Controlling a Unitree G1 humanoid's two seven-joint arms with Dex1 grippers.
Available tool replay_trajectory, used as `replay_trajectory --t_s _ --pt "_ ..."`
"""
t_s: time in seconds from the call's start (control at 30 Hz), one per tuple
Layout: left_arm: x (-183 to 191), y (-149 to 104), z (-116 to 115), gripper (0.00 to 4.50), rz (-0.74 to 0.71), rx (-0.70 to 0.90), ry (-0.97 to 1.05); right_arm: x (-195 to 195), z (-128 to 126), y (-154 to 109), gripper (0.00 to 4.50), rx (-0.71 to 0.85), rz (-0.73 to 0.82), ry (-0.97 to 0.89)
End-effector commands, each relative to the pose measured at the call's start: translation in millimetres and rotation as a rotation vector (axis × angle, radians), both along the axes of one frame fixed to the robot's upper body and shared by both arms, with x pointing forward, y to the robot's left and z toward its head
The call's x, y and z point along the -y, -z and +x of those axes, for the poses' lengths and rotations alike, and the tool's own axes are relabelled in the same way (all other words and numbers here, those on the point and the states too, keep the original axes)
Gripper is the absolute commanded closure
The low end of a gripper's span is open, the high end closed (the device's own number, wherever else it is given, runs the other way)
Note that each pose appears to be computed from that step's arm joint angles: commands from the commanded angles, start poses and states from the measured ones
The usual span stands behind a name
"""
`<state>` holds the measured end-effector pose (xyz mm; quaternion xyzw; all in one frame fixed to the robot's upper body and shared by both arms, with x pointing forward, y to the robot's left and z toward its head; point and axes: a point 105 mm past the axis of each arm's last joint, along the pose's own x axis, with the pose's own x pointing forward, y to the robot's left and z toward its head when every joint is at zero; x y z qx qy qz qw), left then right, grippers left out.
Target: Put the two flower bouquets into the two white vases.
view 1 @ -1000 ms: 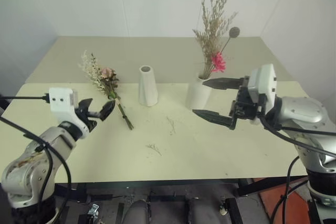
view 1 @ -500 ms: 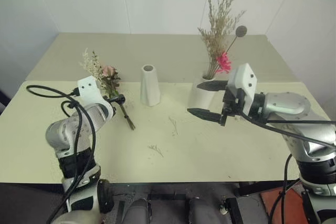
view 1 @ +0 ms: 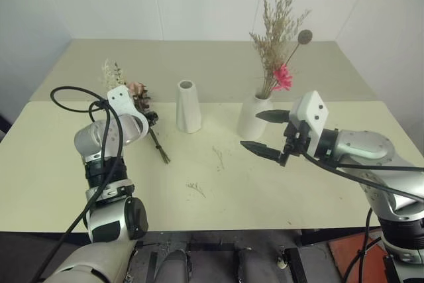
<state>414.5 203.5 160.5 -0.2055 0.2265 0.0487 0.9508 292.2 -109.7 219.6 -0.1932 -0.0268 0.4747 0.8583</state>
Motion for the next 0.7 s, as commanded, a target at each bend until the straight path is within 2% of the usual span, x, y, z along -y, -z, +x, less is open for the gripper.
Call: replay_trajectory --t_s 0.03,0.13,0.27,0.3,0.43,0.7 --pt "4 -14 4 2.56 0.007 0.049 0.016 2 -3 -14 0.00 0.057 0.005 0.008" --pt "2 -12 3 3.16 -0.010 0.039 -0.002 5 -4 -13 0.00 0.059 -0.008 0.010" --pt "-5 -8 3 4.38 -0.041 0.017 -0.041 6 -4 -12 0.00 0.055 -0.010 0.017" --pt "-7 -6 3 4.48 -0.050 0.003 -0.054 7 -4 -11 0.00 0.055 -0.010 0.019" --pt "-10 -2 3 4.48 -0.052 -0.024 -0.068 6 -4 -11 0.00 0.055 -0.010 0.021" --pt "-14 -12 -2 4.48 -0.050 0.002 -0.074 8 -4 -8 0.00 0.054 -0.013 0.035"
